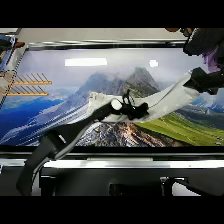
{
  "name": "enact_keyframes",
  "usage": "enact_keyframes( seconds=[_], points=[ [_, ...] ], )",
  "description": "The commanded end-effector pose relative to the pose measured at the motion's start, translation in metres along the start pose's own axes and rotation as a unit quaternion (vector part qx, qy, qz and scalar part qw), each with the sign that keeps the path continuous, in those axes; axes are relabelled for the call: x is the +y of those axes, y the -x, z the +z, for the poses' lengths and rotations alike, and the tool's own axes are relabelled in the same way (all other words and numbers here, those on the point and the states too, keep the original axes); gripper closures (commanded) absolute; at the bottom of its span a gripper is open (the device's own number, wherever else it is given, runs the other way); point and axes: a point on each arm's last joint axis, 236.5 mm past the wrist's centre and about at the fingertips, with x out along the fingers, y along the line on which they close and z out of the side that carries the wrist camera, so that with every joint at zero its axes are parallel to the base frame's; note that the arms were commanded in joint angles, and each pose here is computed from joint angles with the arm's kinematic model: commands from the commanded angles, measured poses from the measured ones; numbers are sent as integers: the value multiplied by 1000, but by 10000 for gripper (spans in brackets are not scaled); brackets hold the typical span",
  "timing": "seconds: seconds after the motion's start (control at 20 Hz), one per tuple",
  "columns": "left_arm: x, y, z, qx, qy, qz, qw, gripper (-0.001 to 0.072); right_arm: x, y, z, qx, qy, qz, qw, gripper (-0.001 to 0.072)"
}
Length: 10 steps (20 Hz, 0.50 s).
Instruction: Fold the clothes and pants, and hang the long-sleeved shirts on hangers.
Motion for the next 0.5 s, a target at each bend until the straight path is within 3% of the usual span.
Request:
enact_keyframes(
  seconds=[0.0, 0.25, 0.45],
  points=[
    [-18, 80, 43, -5, -58, 11, 998, 694, 40, -8, 3, -7, 13, 59, 998, 677],
    [-25, 288, 114, -109, -151, 121, 975, 693, 130, -59, -25, 22, 44, 107, 993, 677],
    [-21, 455, 120, -214, -160, 211, 940, 693, 210, -120, -71, 53, 76, 150, 984, 676]
  ],
)
